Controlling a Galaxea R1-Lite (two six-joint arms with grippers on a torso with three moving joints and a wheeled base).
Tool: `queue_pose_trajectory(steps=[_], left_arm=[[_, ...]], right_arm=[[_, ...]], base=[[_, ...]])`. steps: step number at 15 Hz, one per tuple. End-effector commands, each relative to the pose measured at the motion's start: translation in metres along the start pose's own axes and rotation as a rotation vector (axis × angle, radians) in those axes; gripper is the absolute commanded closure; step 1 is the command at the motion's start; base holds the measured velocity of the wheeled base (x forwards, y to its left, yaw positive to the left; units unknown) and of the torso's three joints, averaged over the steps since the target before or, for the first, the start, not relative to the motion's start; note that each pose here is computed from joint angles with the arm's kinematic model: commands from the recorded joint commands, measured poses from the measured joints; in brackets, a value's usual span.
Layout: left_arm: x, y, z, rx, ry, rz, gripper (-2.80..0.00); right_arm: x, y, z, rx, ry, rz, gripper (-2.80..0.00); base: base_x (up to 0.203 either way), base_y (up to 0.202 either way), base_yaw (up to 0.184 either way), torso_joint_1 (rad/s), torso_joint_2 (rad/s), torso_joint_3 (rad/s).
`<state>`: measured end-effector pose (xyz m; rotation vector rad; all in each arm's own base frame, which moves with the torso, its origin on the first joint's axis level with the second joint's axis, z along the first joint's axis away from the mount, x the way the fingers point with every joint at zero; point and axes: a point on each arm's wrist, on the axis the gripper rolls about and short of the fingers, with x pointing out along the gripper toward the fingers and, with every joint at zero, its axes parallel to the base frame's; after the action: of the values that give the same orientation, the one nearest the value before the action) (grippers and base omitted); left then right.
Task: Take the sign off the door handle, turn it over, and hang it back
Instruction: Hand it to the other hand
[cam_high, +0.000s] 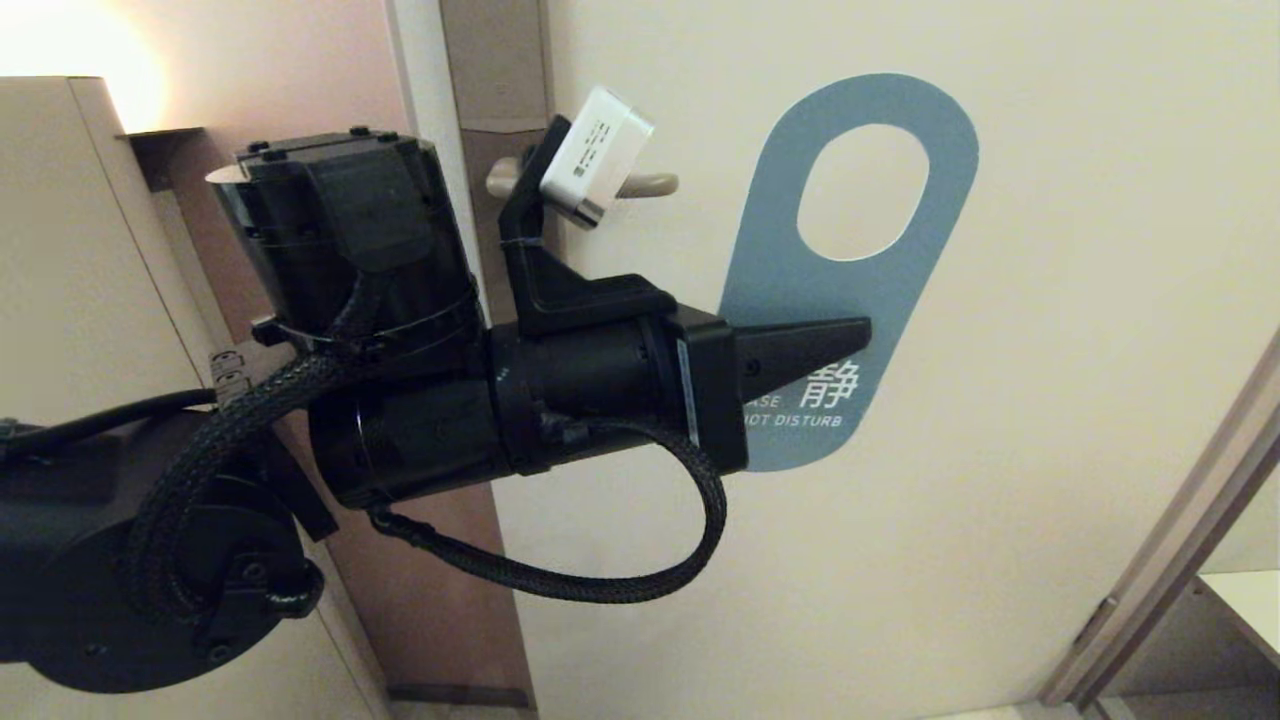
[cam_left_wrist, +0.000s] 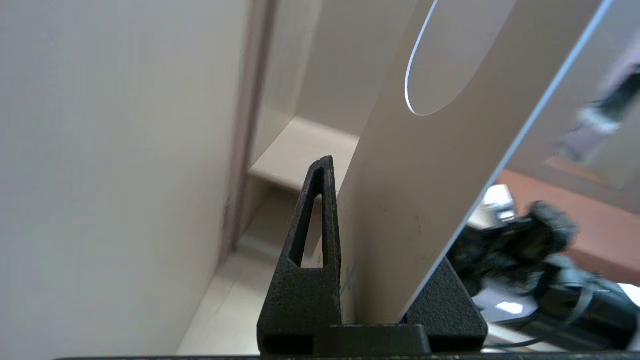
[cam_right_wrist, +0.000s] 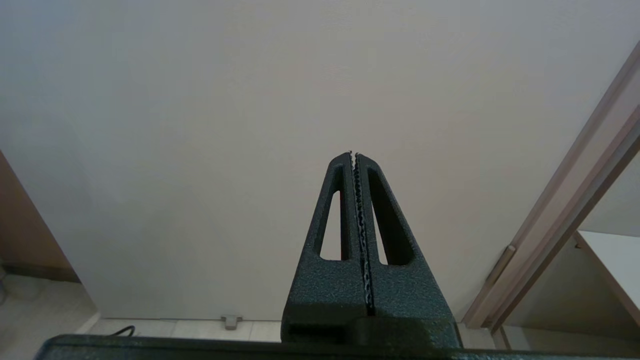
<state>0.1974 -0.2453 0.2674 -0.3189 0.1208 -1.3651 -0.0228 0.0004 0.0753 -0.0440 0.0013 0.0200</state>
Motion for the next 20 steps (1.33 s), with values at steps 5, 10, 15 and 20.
queue_pose_trajectory(steps=[5,10,15,20], left_arm=[[0.017,0.01,-0.012,-0.014,-0.023,-0.129,0.0],[0.031,0.025,-0.024,0.001,-0.017,-0.187,0.0],[0.042,0.03,-0.023,0.019,0.0,-0.269,0.0],[0.045,0.034,-0.031,0.004,0.034,-0.298,0.0]], right_arm=[[0.0,0.0,0.0,-0.001,0.001,0.001,0.0],[0.0,0.0,0.0,-0.004,0.0,0.001,0.0],[0.0,0.0,0.0,-0.011,0.001,0.005,0.0],[0.0,0.0,0.0,-0.007,0.0,0.003,0.0]], base=[[0.0,0.0,0.0,0.0,0.0,0.0],[0.0,0.0,0.0,0.0,0.0,0.0],[0.0,0.0,0.0,0.0,0.0,0.0],[0.0,0.0,0.0,0.0,0.0,0.0]])
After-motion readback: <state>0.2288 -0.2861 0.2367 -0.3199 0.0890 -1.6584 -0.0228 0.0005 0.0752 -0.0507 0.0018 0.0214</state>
